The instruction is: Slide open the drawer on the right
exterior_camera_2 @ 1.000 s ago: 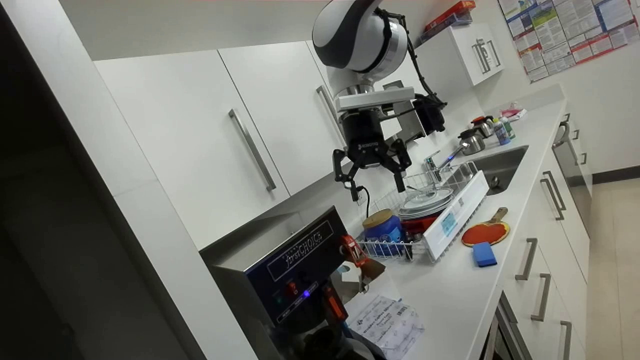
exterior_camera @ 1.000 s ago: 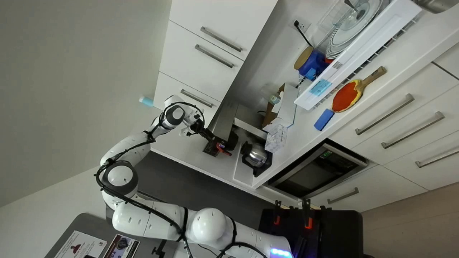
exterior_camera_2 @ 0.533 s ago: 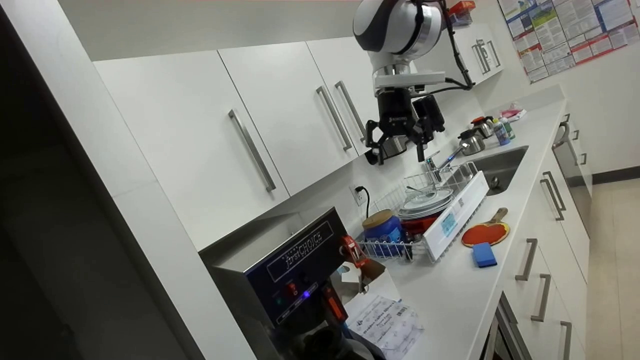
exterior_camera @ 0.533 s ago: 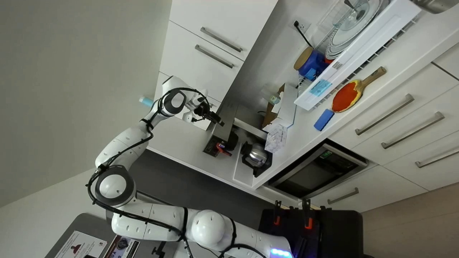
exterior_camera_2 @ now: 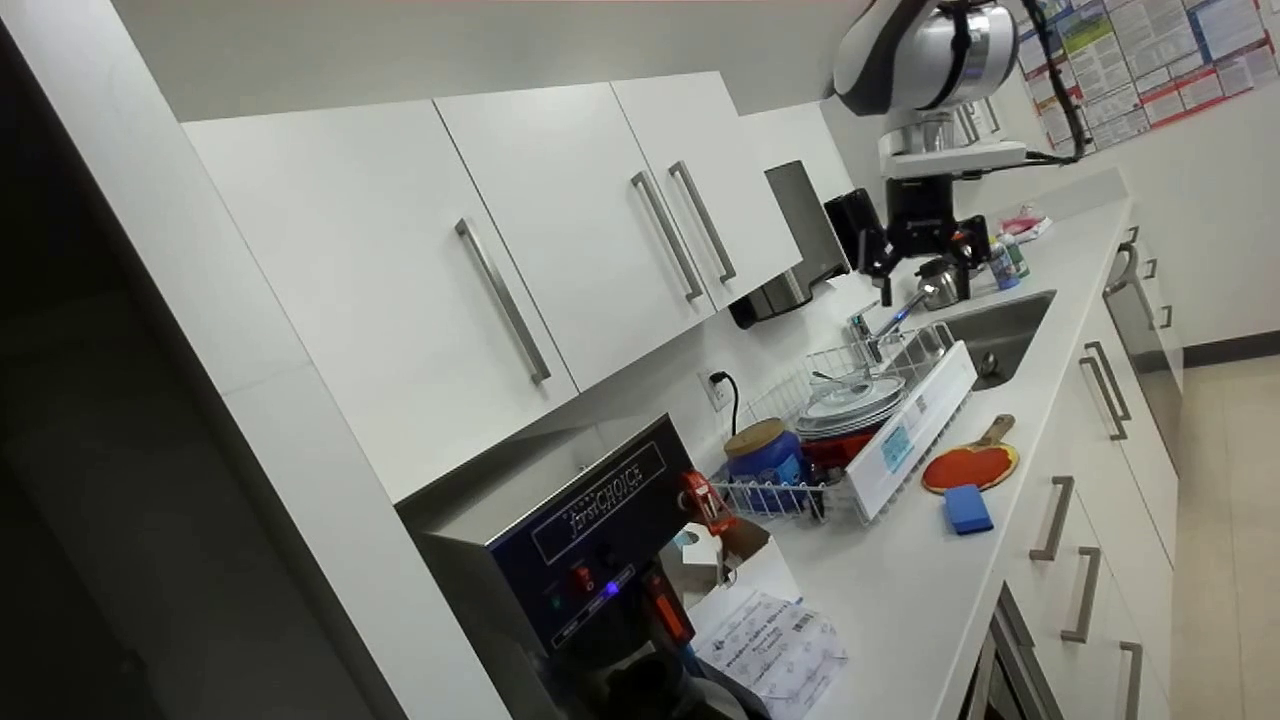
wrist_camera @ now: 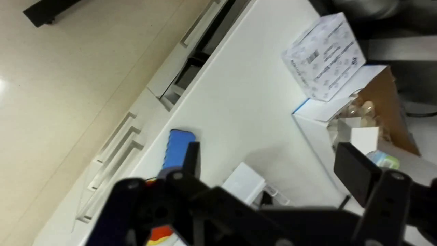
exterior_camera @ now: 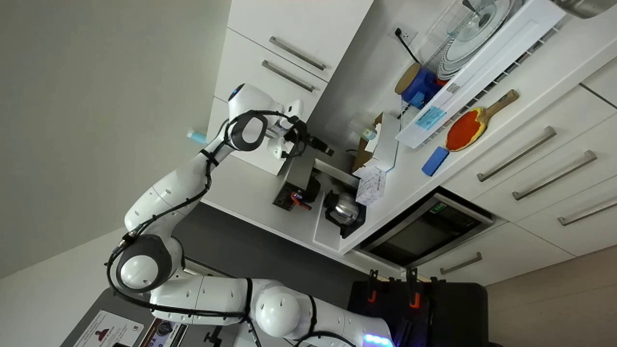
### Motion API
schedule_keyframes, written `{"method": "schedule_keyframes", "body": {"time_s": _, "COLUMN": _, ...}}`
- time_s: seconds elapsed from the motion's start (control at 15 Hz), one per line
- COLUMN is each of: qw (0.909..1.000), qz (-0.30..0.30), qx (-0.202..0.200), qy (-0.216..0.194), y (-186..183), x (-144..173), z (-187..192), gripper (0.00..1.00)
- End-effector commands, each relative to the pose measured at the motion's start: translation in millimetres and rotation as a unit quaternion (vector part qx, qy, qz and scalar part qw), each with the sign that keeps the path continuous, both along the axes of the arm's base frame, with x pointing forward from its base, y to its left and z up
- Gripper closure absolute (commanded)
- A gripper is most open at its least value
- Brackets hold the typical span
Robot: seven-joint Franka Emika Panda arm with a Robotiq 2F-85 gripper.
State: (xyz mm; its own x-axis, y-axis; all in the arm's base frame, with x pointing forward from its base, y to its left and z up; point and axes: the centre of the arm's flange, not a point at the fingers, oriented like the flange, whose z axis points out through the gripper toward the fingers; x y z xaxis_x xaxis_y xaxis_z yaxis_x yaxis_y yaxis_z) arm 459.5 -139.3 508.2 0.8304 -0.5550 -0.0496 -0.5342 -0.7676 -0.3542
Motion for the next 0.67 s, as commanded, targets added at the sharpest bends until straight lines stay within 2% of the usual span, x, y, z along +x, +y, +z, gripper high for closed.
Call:
{"method": "schedule_keyframes", "body": {"time_s": 0.0, "qw": 0.9981, "qz": -0.051, "qx": -0.032, "qy": 0.012, "y": -47.4, "x": -30.7, "z": -52.6, "gripper": 0.0}}
{"method": "schedule_keyframes", "body": {"time_s": 0.07, "qw": 0.9966, "qz": -0.066, "qx": -0.043, "qy": 0.024, "y": -58.6, "x": -38.6, "z": -61.7, "gripper": 0.0}}
{"method": "schedule_keyframes", "body": {"time_s": 0.13, "qw": 0.9984, "qz": -0.046, "qx": -0.027, "qy": 0.018, "y": -47.7, "x": -24.5, "z": -44.5, "gripper": 0.0}}
{"method": "schedule_keyframes", "body": {"time_s": 0.27, "qw": 0.9972, "qz": -0.061, "qx": -0.032, "qy": 0.029, "y": -62.2, "x": -35.0, "z": -61.1, "gripper": 0.0}}
{"method": "schedule_keyframes", "body": {"time_s": 0.6, "qw": 0.9972, "qz": -0.06, "qx": -0.033, "qy": 0.029, "y": -60.7, "x": -34.7, "z": -62.0, "gripper": 0.0}}
